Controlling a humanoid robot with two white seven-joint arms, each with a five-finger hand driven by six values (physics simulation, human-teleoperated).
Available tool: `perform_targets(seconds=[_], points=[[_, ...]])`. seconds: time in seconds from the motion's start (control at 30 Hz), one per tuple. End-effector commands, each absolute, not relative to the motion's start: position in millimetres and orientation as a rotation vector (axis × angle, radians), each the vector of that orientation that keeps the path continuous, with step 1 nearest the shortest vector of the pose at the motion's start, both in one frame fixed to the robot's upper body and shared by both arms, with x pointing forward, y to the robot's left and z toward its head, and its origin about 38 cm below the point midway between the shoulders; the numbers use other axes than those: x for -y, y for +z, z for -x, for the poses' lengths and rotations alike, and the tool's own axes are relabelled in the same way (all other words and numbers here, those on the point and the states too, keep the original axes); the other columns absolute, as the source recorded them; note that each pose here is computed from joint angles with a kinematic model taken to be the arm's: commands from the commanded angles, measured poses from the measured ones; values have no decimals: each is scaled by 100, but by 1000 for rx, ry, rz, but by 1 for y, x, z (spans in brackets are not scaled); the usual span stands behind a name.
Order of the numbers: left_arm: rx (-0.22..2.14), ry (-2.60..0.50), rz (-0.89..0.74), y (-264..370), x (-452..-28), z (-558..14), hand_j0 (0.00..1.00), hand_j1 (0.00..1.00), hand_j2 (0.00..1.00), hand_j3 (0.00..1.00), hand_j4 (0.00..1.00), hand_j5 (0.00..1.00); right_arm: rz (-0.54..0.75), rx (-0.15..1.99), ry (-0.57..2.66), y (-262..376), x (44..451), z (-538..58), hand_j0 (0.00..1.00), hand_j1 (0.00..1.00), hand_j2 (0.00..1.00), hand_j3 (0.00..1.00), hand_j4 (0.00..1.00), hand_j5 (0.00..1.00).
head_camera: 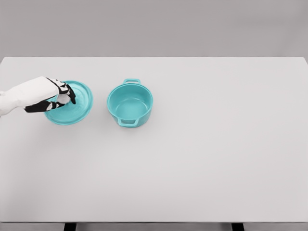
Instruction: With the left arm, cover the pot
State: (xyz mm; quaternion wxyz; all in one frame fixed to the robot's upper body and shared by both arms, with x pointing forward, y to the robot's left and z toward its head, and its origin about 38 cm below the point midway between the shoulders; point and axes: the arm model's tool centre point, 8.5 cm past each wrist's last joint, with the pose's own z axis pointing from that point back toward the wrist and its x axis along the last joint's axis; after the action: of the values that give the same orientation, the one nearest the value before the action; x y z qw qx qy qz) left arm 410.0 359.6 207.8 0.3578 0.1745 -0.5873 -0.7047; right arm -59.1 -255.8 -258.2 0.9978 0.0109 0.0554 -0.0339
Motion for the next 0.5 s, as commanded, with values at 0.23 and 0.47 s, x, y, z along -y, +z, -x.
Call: perform_targets(seconds=[0.23,0.47], points=[[1564,-1811,-419,205,-340,-416,49,49,49,49,49,49,-22,-111,-68,-258,256,59,100,100,100,100,100,100],[1595,-1841,-384,206,-318,-423,49,49,49,49,49,49,-22,-111,-68,-258,256,59,100,100,100,100,100,100]])
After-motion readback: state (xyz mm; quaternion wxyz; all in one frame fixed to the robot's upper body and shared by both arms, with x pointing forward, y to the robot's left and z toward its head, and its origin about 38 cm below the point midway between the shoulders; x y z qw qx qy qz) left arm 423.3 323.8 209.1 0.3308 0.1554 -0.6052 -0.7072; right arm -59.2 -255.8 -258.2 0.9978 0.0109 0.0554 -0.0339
